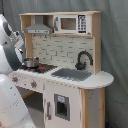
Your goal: Play with the kitchen
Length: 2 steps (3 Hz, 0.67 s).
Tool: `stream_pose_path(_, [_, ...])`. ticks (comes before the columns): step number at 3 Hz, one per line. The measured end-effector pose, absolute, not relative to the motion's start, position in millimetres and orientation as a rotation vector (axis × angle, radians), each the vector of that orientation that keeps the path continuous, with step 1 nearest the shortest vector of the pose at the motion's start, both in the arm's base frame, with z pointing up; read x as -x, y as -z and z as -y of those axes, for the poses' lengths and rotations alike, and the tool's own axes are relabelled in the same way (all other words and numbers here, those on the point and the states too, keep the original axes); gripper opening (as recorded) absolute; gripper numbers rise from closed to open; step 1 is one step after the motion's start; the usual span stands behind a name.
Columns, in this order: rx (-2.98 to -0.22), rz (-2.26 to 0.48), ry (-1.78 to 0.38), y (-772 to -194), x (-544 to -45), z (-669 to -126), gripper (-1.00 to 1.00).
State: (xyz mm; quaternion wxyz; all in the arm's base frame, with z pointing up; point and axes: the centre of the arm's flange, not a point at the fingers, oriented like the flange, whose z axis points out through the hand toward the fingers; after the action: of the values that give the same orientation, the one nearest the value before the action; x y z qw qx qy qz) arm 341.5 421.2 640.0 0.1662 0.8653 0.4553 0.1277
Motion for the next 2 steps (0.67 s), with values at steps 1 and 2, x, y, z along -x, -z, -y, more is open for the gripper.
stream_pose_path(1, [-2.473,-1.369,-0.301,-641.8,-364.7,-406.8,1.0])
stream_pose_path(2, [-2.467,-1.441,-0.266,-639.1,-384.6,-397.1,1.0])
